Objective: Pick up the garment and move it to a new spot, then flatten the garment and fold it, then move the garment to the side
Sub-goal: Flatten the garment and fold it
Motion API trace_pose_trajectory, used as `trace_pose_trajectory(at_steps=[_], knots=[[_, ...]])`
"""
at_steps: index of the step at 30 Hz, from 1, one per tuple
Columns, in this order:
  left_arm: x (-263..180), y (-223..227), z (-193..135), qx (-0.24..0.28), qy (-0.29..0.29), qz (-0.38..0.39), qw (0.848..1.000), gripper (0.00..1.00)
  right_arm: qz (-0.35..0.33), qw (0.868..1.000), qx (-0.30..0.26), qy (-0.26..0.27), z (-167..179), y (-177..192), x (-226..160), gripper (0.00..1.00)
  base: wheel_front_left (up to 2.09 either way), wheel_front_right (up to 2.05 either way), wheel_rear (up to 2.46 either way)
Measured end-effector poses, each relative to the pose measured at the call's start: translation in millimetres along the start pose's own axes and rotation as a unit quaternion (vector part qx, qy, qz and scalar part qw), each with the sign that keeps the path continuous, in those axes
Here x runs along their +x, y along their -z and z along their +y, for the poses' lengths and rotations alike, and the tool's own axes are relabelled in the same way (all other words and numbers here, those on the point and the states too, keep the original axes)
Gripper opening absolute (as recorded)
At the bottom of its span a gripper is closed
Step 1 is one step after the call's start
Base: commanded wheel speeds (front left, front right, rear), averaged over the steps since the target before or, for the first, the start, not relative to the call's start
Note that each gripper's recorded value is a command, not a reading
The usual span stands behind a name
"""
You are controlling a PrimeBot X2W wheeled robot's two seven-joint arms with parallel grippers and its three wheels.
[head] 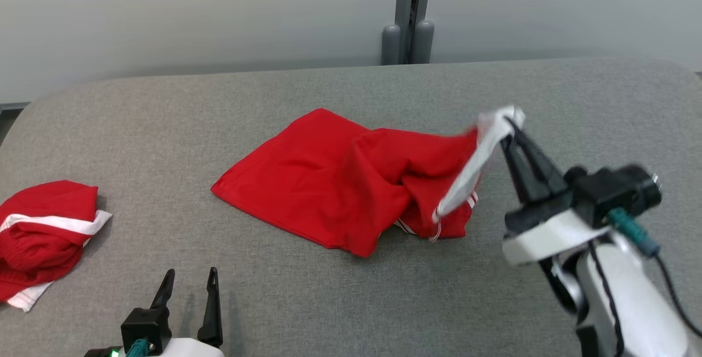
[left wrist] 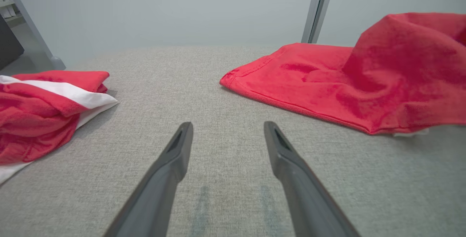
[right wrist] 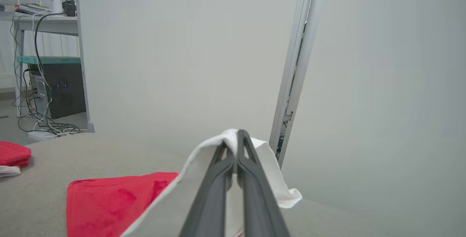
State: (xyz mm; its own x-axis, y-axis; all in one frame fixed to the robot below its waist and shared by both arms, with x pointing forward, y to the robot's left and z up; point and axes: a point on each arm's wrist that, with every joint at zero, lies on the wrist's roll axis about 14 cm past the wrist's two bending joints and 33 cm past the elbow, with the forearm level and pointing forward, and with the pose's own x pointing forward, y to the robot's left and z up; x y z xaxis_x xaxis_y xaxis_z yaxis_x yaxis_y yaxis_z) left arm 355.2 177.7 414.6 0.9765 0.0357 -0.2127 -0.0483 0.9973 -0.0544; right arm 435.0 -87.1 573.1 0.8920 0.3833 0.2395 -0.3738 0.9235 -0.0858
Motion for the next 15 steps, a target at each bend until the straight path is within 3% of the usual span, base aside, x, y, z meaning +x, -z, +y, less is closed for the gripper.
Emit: trace_pose_trajectory(at_steps=[6,15], knots=[[-0.4,-3.9,-9.8,0.002,0.015,-0.006,1.0,1.0,-0.084,0.995,-0.053,0.014,-30.8,-66.8,25.6,0.0,0.0,0.0,0.0],[-2.9,5.9,-8.6,-0.001,0.014,0.009,1.0,1.0,-0.106,0.987,-0.106,0.054,-82.8,-93.5,40.2,0.0,0.0,0.0,0.0]])
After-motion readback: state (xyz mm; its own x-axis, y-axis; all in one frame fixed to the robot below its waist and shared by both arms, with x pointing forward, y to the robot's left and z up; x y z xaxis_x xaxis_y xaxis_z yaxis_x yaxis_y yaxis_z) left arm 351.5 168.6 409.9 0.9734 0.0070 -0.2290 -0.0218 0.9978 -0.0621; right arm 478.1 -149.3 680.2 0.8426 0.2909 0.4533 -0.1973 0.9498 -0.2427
